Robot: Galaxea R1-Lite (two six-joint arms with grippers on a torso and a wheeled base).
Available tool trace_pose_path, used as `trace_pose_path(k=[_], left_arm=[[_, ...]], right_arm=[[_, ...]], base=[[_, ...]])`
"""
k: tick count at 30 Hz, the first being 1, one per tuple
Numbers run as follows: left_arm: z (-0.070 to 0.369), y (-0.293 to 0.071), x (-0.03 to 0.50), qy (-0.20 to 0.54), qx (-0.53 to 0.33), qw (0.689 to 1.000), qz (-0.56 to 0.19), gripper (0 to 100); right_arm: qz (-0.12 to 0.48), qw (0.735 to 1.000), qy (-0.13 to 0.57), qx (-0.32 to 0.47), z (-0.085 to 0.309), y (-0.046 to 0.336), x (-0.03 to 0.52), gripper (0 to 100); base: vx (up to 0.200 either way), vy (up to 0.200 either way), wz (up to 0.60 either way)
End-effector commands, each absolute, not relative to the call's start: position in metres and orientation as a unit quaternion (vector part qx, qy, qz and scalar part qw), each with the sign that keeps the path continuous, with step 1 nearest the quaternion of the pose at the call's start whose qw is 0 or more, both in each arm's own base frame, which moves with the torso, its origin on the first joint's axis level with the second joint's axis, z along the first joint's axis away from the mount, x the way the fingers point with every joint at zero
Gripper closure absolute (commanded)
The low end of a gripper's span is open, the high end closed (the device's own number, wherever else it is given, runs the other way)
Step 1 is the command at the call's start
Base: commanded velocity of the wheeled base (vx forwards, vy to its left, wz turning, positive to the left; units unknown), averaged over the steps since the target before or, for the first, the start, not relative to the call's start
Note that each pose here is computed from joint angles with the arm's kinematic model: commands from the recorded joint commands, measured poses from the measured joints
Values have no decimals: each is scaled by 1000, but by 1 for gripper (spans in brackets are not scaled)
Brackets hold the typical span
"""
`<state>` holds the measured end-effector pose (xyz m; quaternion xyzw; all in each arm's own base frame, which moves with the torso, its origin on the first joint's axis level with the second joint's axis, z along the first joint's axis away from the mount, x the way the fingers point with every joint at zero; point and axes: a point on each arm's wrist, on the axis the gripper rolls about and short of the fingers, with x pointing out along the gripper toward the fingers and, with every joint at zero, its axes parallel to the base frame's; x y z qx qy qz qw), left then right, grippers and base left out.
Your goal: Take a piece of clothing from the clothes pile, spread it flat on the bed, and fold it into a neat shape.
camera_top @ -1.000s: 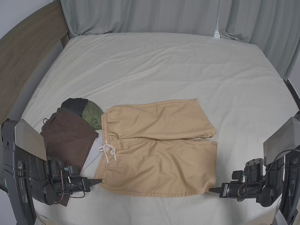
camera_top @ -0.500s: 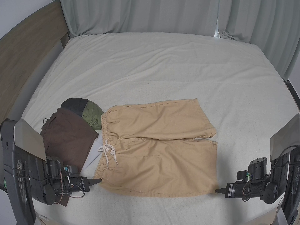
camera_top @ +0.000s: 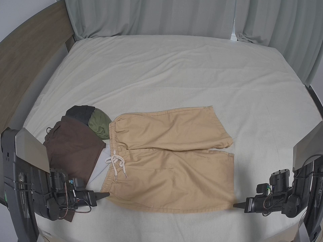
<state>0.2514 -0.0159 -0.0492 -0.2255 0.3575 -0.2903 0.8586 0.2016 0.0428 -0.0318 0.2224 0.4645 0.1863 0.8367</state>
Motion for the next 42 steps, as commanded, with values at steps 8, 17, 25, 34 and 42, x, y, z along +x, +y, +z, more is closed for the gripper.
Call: trace_pose_path(k=[8, 17, 25, 34, 42], left_arm=[[-49, -16, 252, 357, -226, 858, -291, 100], [-49, -16, 252, 358, -225, 858, -291, 100], [-49, -16, 252, 357, -225, 858, -292, 100], [-49, -16, 252, 356, -225, 859, -292, 100], [-41, -16, 251, 349, -229, 861, -292, 100]], right_arm=[[198, 832, 468, 221, -39, 47, 200, 0], [212, 827, 474, 215, -53, 54, 201, 0], [221, 834, 458, 214, -50, 56, 207, 100], [225, 838, 450, 212, -45, 57, 208, 100], [223, 839, 450, 210, -41, 56, 203, 100]], base=[[0, 0, 0], [0, 0, 0], [0, 0, 0], [0, 0, 0], [0, 0, 0]])
